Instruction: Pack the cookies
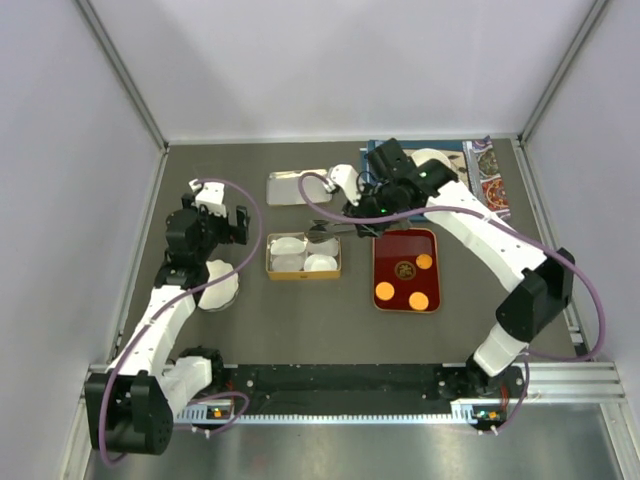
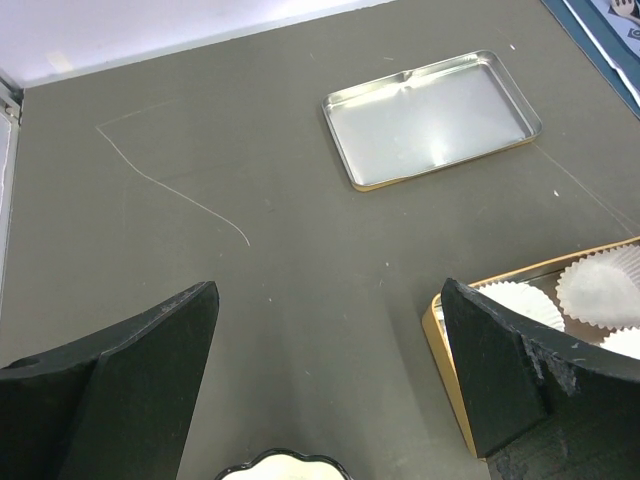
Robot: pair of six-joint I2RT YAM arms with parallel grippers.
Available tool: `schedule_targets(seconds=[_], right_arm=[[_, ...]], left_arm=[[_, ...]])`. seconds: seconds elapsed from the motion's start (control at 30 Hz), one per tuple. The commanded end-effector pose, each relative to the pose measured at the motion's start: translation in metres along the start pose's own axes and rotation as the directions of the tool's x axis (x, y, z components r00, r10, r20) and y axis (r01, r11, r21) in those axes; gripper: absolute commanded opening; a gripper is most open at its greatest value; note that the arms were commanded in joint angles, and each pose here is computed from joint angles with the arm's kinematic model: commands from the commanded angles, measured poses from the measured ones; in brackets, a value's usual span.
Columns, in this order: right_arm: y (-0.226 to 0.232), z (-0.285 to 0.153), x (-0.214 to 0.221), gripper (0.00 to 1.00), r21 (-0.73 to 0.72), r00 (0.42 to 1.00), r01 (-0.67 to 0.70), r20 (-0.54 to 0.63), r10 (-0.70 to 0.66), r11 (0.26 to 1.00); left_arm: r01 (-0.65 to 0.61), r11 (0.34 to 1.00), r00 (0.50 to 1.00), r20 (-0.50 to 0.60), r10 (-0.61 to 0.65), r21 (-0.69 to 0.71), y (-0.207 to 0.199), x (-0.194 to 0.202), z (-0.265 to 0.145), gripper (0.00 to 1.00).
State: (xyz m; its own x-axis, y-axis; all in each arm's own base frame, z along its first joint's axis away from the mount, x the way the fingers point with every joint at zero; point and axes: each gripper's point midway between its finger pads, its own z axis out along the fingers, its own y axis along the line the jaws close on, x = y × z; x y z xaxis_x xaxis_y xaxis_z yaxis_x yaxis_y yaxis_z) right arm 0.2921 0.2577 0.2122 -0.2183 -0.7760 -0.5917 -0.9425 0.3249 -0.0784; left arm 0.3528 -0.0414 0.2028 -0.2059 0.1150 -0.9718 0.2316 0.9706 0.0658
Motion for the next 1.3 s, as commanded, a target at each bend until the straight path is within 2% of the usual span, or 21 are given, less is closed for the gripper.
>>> schedule_targets(seconds=[0.0,0.47,1.27], right_arm=[[0.014,0.002,-0.043,0.00,-0.030,0.992,0.077,0.099,-0.074,0.997],[0.043,0.038,-0.058,0.00,-0.112,0.990,0.123,0.081,-0.114,0.986],[0.049,0.079,-0.062,0.00,-0.133,0.988,0.156,0.032,-0.153,0.979]], left_arm=[[-0.006,1.000,0.996,0.087,0.007,-0.016,0.006,-0.030,0.005,0.99],[0.005,0.993,0.999,0.053,0.001,-0.114,0.025,-0.022,0.017,0.99],[0.004,0.993,0.998,0.060,0.004,-0.119,0.026,-0.022,0.016,0.99]])
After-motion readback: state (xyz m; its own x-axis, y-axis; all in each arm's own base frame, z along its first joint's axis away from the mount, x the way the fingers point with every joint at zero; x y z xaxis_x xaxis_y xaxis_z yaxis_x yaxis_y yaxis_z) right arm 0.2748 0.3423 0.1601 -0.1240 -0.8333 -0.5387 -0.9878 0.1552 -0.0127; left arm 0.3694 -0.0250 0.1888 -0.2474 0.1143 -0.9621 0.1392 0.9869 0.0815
